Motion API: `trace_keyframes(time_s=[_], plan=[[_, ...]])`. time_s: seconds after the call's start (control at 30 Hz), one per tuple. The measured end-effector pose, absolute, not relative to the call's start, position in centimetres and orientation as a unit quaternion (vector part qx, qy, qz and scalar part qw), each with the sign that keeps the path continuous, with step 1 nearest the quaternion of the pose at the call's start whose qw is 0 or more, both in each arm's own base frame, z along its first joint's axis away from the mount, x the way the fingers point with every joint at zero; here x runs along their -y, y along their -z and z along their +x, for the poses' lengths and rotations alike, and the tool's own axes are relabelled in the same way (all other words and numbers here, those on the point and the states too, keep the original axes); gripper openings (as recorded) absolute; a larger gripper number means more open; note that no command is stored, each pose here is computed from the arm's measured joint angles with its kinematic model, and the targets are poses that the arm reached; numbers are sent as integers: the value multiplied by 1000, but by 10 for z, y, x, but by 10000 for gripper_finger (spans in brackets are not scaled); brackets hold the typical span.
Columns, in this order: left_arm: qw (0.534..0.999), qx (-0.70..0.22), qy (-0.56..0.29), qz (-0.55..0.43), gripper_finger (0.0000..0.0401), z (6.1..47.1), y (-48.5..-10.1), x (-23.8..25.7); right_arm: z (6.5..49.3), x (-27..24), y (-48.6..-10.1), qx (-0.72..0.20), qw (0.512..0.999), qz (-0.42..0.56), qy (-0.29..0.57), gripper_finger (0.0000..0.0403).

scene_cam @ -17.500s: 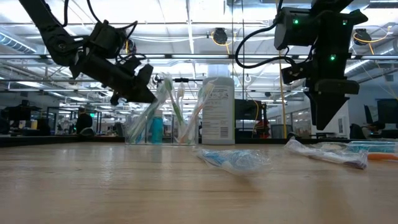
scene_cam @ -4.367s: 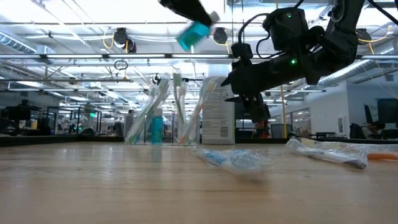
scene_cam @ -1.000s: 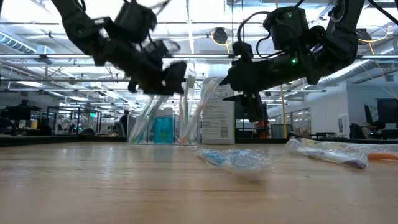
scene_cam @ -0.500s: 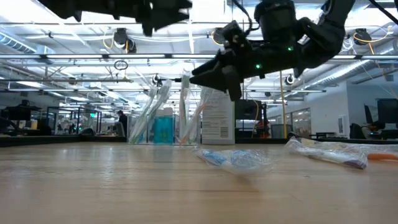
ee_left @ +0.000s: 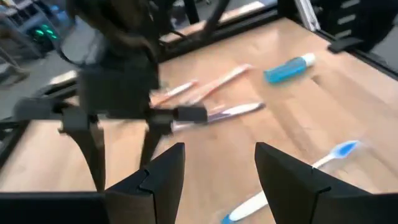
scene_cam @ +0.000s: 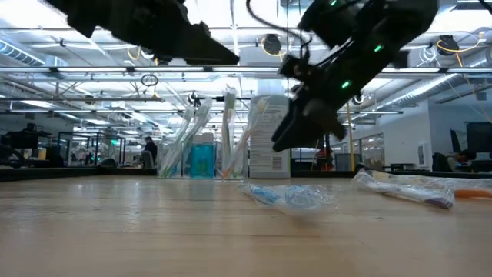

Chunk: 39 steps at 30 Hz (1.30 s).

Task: Pick & Place toothbrushing station
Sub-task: Put the violet toothbrush into the transparent organizer

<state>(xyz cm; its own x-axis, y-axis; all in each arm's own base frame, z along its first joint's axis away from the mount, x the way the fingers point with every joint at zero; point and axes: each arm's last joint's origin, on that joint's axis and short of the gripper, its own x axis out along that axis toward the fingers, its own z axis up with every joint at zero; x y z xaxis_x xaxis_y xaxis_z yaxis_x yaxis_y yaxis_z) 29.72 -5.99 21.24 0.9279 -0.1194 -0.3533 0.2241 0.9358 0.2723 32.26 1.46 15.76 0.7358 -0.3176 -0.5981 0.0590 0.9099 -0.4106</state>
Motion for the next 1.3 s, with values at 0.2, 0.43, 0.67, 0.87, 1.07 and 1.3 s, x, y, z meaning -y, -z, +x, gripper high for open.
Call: trace_keyframes(time_s=[0.2, 0.43, 0.67, 0.87, 1.07, 1.3], plan=[[948, -235, 164, 140, 202, 330, -216, 72, 294, -20, -199, -345, 924, -111, 125, 176], [894, -369, 197, 159, 202, 363, -204, 86, 264, -17, -237, -292, 944, -17, 153, 176], [864, -422, 216, 170, 202, 384, -167, 100, 242, -15, -240, -258, 949, 53, 170, 176], [861, -405, 224, 212, 202, 389, -150, 114, 234, -14, -227, -243, 951, 79, 174, 176], [855, -415, 227, 213, 202, 395, -127, 115, 228, -13, -207, -233, 954, 80, 173, 176], [853, -409, 221, 238, 173, 395, -130, 117, 217, -12, -181, -189, 961, 106, 170, 176]])
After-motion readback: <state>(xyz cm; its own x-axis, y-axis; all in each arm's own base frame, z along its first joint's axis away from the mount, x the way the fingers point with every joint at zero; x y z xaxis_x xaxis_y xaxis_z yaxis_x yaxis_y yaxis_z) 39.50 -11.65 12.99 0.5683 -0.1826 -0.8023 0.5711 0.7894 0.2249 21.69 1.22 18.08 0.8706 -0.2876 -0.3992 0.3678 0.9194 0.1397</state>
